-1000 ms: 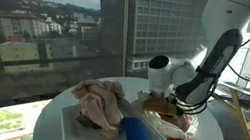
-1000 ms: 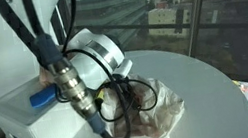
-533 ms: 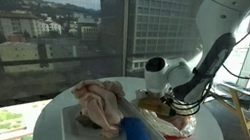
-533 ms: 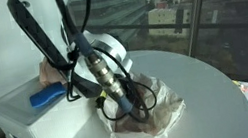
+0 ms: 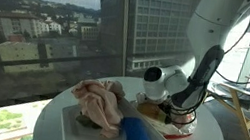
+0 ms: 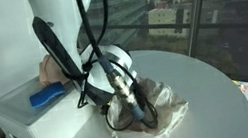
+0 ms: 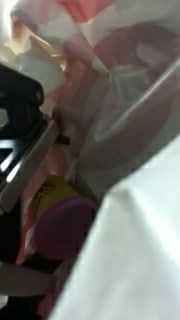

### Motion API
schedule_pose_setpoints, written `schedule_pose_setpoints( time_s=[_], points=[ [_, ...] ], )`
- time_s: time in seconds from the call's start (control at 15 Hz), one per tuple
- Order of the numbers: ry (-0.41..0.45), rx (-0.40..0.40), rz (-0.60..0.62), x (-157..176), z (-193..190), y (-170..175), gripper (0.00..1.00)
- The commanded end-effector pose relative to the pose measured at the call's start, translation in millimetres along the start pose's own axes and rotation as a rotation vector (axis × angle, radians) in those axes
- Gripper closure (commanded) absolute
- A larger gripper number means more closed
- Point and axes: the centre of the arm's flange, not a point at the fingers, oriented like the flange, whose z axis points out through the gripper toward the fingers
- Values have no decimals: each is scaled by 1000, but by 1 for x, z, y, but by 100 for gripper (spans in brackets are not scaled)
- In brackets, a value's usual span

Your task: Remove the objects in the plastic bag

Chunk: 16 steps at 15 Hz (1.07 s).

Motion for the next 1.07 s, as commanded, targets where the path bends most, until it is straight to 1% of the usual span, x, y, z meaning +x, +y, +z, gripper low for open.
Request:
schedule_pose_setpoints(
  time_s=[0.0,0.07,0.2,0.27,0.33,0.4,0.47,0.53,0.6,0.73,0.8,0.87,0.93,1.0],
  points=[
    [43,4,42,3,15,-2,25],
    [51,1,39,3,13,-3,26],
    [52,-5,7,-1,6,-7,42],
    [49,-12,-15,-4,2,-10,51],
    [28,-16,-56,-9,-5,-15,57],
    [22,-33,-100,-15,-11,-20,66],
    [1,-37,-171,-24,-21,-26,72],
    [-8,-64,-229,-32,-28,-32,79],
    [-23,-73,-278,-41,-38,-37,81],
    [-17,-122,-382,-56,-54,-42,81],
    [-9,-161,-429,-63,-58,-44,81],
    [-6,-184,-481,-68,-62,-45,31],
    [-1,-230,-523,-74,-63,-44,31],
    [-2,-250,-581,-78,-65,-43,25]
  ],
)
